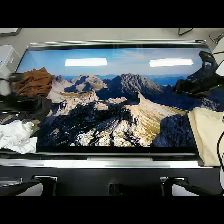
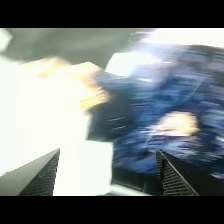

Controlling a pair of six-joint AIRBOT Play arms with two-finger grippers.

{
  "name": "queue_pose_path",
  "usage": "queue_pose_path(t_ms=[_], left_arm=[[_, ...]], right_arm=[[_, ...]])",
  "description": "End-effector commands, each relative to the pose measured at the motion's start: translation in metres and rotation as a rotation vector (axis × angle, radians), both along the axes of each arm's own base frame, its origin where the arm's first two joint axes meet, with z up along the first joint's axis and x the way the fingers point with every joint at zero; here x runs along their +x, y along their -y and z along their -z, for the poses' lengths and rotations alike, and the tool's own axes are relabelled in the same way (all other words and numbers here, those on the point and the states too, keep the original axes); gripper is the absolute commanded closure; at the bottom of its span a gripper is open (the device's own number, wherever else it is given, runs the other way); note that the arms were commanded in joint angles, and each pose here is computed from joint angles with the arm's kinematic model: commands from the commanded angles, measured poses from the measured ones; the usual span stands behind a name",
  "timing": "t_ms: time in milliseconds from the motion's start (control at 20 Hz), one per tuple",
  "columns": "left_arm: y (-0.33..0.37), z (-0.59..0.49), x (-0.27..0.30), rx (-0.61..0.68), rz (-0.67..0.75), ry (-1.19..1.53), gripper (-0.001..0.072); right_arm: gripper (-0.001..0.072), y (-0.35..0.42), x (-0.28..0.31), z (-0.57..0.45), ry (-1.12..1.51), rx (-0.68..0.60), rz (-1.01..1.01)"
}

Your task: Fold the clothes and pants, and hang the long-sleeved shirts on hangers.

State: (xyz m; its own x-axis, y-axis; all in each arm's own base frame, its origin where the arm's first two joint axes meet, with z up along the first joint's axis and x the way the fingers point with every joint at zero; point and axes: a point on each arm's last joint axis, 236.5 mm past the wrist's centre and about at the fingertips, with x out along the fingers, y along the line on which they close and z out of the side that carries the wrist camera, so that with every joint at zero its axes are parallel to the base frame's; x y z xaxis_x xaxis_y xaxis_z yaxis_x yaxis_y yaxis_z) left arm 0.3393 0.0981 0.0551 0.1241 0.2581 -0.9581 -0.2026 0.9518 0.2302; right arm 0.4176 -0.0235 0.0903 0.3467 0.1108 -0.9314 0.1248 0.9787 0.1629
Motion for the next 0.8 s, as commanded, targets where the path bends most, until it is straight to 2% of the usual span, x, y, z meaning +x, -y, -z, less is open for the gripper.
queue_pose_path(t_ms=[0,150,250,400,550,700,750], left_arm=[[-0.085,-0.006,-0.054,-0.089,-0.39,-0.004,-0.0012],[-0.117,0.034,-0.089,-0.236,-0.619,0.028,-0.0012],[-0.128,0.062,-0.094,-0.282,-0.683,0.088,-0.0012],[-0.127,0.097,-0.075,-0.334,-0.665,0.183,-0.0012],[-0.109,0.134,-0.071,-0.402,-0.668,0.132,-0.0011],[-0.094,0.146,-0.066,-0.45,-0.604,0.097,-0.0003],[-0.095,0.144,-0.067,-0.446,-0.604,0.098,0.0052]], right_arm=[[0.0017,-0.007,-0.016,0.01,-0.08,0.027,-0.021],[0.0018,-0.018,-0.023,0.013,-0.122,0.074,-0.021],[0.0018,-0.027,-0.026,0.011,-0.136,0.12,-0.017],[0.0018,-0.038,-0.025,0.008,-0.135,0.176,0.008],[0.0018,-0.04,-0.026,0.008,-0.149,0.194,0.045],[0.0018,-0.042,-0.039,0.01,-0.202,0.199,0.041],[0.0018,-0.042,-0.043,0.01,-0.222,0.2,0.037]])
